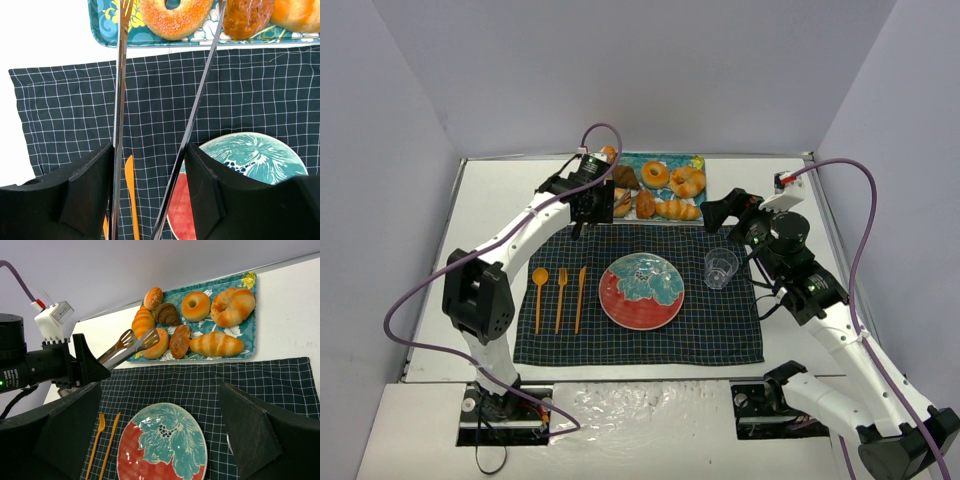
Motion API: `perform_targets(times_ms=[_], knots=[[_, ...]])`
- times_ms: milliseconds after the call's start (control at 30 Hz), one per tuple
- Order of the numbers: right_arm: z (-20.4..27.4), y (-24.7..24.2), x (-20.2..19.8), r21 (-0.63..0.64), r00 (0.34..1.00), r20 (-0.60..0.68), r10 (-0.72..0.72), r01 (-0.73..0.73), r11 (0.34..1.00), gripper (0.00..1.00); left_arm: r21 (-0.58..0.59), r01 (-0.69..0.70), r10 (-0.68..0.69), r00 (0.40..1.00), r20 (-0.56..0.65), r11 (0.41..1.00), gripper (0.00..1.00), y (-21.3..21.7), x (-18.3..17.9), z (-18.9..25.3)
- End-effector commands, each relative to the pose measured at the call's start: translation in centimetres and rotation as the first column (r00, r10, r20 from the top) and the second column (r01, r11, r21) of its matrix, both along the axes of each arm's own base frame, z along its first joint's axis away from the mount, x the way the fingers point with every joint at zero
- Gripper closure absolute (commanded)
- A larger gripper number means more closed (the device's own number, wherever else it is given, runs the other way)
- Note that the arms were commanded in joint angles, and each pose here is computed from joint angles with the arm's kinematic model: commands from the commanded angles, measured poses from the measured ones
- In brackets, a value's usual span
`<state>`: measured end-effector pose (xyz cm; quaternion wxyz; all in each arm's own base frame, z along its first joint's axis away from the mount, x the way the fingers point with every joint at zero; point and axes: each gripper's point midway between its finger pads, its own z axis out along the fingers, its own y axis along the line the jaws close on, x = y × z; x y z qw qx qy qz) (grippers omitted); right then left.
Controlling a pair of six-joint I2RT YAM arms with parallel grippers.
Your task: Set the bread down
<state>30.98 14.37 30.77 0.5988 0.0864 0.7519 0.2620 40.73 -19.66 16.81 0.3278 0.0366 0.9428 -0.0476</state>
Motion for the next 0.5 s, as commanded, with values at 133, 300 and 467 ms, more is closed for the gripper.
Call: perform_targets(times_ms=[133,300,467], knots=[[1.9,-0.2,0.1,0.031,0.997,0.067,-0.023,0.021,0.999,0.0,-0.011,-0.011,0.012,0.996,0.09,1.0,0.49,-0.4,1.3,2.8],[1.9,-0.3,0.0,0.031,0.997,0.068,-0.025,0.023,0.999,0.0,-0.004,-0.015,0.016,0.997,0.073,1.0,0.49,-0.4,1.3,2.1],[1.8,-0.4,0.0,0.032,0.997,0.067,-0.031,0.029,0.999,0.0,0.006,-0.014,0.014,0.998,0.054,1.0,0.49,-0.5,1.3,1.2]])
